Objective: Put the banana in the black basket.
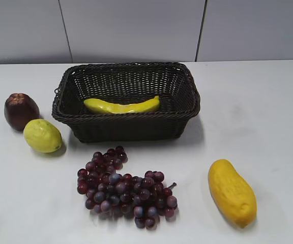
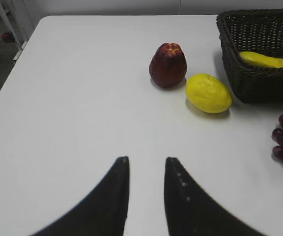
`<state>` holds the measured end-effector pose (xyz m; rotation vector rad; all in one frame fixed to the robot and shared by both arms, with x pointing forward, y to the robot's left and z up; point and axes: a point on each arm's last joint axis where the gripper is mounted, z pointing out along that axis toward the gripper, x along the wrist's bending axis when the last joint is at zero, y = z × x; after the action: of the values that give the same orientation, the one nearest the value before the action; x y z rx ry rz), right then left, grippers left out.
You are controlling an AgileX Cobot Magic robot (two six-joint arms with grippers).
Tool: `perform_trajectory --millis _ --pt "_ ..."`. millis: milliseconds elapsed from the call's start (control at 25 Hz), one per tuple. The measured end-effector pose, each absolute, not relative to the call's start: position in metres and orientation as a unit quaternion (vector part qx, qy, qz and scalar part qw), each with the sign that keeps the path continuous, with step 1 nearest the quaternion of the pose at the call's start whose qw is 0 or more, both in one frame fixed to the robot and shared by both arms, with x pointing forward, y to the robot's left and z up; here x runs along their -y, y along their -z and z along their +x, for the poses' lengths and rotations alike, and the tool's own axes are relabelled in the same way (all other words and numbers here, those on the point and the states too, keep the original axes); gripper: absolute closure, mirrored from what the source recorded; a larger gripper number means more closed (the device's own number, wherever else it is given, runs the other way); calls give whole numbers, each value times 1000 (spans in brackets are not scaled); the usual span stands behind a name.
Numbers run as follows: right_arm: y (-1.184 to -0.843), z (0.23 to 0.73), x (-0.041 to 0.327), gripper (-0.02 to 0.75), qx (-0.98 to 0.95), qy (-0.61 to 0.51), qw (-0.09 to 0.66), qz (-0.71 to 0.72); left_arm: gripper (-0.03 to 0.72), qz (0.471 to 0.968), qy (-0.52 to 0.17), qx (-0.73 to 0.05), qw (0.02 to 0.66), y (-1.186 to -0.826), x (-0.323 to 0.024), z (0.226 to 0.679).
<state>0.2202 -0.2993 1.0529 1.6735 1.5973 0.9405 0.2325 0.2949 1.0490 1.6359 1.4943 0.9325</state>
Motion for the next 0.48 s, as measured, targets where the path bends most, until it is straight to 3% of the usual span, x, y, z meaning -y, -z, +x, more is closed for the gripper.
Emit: perform_trajectory --millis 480 --pt "-1053 229 298 146 -599 -384 341 615 449 635 -362 -580 361 -1049 -295 232"
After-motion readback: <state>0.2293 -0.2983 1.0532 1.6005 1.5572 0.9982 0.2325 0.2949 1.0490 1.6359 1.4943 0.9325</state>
